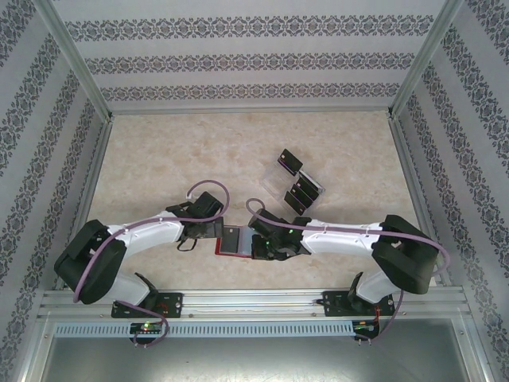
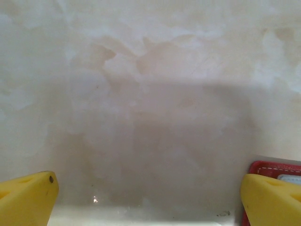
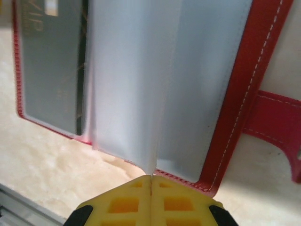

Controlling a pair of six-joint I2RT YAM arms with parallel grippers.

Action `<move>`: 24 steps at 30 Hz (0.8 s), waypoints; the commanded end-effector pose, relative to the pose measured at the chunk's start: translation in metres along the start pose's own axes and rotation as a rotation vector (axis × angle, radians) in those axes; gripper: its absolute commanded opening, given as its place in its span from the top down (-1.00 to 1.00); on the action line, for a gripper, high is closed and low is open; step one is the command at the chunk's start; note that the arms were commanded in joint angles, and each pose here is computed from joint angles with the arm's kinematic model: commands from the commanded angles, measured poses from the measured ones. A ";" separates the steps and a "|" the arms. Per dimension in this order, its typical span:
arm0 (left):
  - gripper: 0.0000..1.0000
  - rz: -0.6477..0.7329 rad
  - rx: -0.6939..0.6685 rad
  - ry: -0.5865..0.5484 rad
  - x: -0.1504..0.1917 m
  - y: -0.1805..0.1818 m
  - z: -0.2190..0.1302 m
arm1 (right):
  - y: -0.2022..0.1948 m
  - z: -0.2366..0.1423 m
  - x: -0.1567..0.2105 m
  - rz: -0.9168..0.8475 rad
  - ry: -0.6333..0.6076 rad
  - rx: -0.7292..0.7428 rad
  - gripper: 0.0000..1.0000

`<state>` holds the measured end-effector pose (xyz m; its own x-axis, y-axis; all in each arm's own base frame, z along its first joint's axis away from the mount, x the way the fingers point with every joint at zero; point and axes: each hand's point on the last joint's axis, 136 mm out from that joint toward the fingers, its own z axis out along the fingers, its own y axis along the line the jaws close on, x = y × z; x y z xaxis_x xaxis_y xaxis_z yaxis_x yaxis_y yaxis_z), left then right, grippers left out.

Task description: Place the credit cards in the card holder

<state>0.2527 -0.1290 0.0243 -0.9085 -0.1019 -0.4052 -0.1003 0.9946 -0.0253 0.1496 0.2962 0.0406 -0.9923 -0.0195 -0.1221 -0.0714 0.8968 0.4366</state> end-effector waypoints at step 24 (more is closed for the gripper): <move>-1.00 -0.162 0.042 -0.119 -0.039 0.023 -0.042 | 0.089 0.054 -0.062 -0.156 0.007 -0.073 1.00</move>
<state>0.2746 -0.1101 0.0787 -0.8274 -0.2377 -0.5089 -0.1937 0.9712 -0.1387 0.1999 0.3905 0.0331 -0.9759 -0.1456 -0.1626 -0.2050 0.8672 0.4537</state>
